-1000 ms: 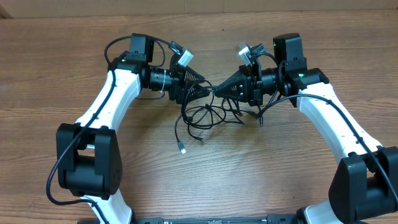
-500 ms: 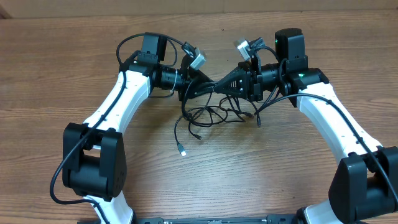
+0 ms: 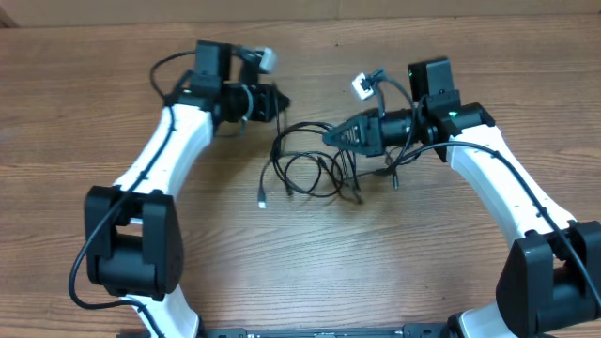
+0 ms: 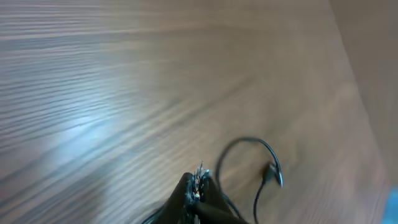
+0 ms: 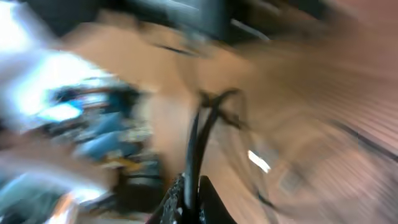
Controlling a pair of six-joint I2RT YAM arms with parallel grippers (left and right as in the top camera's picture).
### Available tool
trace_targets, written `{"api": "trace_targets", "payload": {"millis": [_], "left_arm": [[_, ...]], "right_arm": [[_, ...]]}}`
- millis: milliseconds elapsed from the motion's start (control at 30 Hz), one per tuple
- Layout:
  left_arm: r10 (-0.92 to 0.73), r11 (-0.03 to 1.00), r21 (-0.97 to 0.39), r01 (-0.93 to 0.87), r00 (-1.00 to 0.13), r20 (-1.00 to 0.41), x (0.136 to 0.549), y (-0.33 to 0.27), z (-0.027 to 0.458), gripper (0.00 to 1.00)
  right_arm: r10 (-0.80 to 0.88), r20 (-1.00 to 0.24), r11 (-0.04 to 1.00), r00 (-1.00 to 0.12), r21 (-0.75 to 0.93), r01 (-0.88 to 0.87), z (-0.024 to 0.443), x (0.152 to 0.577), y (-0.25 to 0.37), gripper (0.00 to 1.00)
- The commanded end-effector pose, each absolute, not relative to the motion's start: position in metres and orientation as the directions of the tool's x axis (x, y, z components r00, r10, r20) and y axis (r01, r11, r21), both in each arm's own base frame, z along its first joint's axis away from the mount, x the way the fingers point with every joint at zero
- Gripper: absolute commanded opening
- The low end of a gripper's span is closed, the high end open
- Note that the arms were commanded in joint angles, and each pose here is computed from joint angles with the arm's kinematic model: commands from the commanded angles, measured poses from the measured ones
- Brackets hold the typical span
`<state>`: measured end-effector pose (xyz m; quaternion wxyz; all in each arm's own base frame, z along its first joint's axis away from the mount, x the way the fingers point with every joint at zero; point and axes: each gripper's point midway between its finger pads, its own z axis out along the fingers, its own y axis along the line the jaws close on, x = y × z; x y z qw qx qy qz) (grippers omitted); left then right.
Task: Untangle cables
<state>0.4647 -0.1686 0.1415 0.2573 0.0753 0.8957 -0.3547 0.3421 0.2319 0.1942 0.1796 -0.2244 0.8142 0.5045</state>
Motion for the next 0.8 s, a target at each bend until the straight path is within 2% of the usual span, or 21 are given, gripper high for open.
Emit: {"api": "trace_targets", "payload": {"millis": [0,100,233,267,300,367,400,433,467,500,767], "left_arm": [[-0.250,0.690,-0.711,0.133,-0.878,-0.407,0.476,-0.137,0.155,0.04],[-0.353,0.602,-0.797,0.051,-0.878,-0.323,0.481,-0.114,0.167,0.04],[-0.553,0.486,-0.840,-0.242,-0.830,-0.080,0.481,-0.077,0.160,0.04],[-0.594,0.449,-0.834,-0.321,-0.804,-0.010,0.478,-0.069,0.156,0.06],[-0.626,0.412,-0.825,-0.387,-0.778,0.053,0.475,-0.063,0.153,0.15],[-0.655,0.373,-0.799,-0.471,-0.744,0.133,0.466,-0.055,0.146,0.18],[-0.660,0.362,-0.786,-0.502,-0.733,0.164,0.462,-0.054,0.143,0.44],[-0.661,0.358,-0.780,-0.514,-0.729,0.177,0.460,-0.055,0.142,0.63],[-0.660,0.356,-0.773,-0.525,-0.727,0.189,0.458,-0.055,0.141,0.91],[-0.657,0.357,-0.768,-0.532,-0.727,0.198,0.455,-0.057,0.140,0.99],[-0.552,0.357,-0.793,-0.494,-0.796,0.247,0.442,-0.098,0.148,0.99]], "right_arm": [[-0.075,-0.451,0.843,-0.889,0.448,-0.298,0.140,0.386,0.168,0.04],[-0.035,-0.429,0.924,-0.903,0.330,-0.193,0.127,0.390,0.141,0.04],[-0.035,-0.426,0.928,-0.904,0.321,-0.187,0.126,0.390,0.139,0.04],[-0.036,-0.426,0.924,-0.904,0.330,-0.192,0.126,0.390,0.141,0.04],[-0.039,-0.425,0.917,-0.905,0.343,-0.201,0.127,0.389,0.144,0.04],[-0.050,-0.422,0.893,-0.905,0.388,-0.230,0.130,0.385,0.153,0.04],[-0.054,-0.420,0.872,-0.906,0.421,-0.247,0.133,0.383,0.160,0.04],[-0.058,-0.419,0.865,-0.906,0.432,-0.256,0.134,0.382,0.162,0.04],[-0.080,-0.425,0.842,-0.902,0.455,-0.289,0.137,0.380,0.168,0.04],[-0.099,-0.431,0.823,-0.897,0.471,-0.317,0.139,0.377,0.172,0.04],[-0.210,-0.542,0.591,-0.813,0.592,-0.548,0.171,0.361,0.211,0.04]]}}
